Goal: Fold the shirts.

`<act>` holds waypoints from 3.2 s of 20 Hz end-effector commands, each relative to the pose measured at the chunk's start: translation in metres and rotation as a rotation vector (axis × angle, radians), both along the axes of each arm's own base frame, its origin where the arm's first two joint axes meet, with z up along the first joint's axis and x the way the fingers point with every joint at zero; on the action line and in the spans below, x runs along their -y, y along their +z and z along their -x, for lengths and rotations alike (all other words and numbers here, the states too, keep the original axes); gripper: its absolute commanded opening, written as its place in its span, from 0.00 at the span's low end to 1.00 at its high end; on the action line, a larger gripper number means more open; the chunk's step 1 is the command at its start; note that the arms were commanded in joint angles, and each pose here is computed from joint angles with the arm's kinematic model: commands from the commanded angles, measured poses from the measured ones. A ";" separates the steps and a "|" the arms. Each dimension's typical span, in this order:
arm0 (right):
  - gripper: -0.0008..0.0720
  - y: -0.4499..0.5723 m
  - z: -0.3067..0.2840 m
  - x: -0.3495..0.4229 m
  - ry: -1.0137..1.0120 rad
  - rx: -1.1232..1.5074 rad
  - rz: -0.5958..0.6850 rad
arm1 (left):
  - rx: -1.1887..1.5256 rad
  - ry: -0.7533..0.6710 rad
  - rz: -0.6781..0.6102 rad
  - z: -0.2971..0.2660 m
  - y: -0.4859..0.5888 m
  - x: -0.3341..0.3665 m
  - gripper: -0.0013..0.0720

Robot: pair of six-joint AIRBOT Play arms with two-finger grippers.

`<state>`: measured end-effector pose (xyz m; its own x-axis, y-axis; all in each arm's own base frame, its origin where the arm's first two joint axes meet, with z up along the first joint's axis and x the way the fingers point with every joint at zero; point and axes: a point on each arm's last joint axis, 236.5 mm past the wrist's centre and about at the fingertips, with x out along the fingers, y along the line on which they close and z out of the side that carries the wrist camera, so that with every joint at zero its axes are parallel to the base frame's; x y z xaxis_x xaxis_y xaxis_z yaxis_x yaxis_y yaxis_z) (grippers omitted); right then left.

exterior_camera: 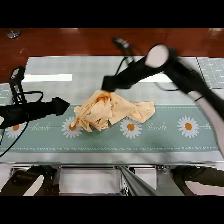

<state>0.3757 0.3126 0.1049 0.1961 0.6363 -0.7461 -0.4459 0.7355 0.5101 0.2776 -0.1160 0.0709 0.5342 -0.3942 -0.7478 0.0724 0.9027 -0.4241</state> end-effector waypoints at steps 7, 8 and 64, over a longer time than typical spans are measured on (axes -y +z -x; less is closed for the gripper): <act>0.86 -0.072 0.046 0.318 -0.777 -0.177 -0.001 | -0.329 -0.101 0.039 0.037 -0.103 -0.017 0.98; 0.86 -0.093 0.063 0.306 -0.772 -0.226 -0.049 | -0.299 -0.159 0.077 0.039 -0.107 -0.007 0.98; 0.04 0.189 0.211 0.205 -0.274 0.412 0.091 | 0.726 -0.024 -0.069 0.058 0.355 -0.031 0.05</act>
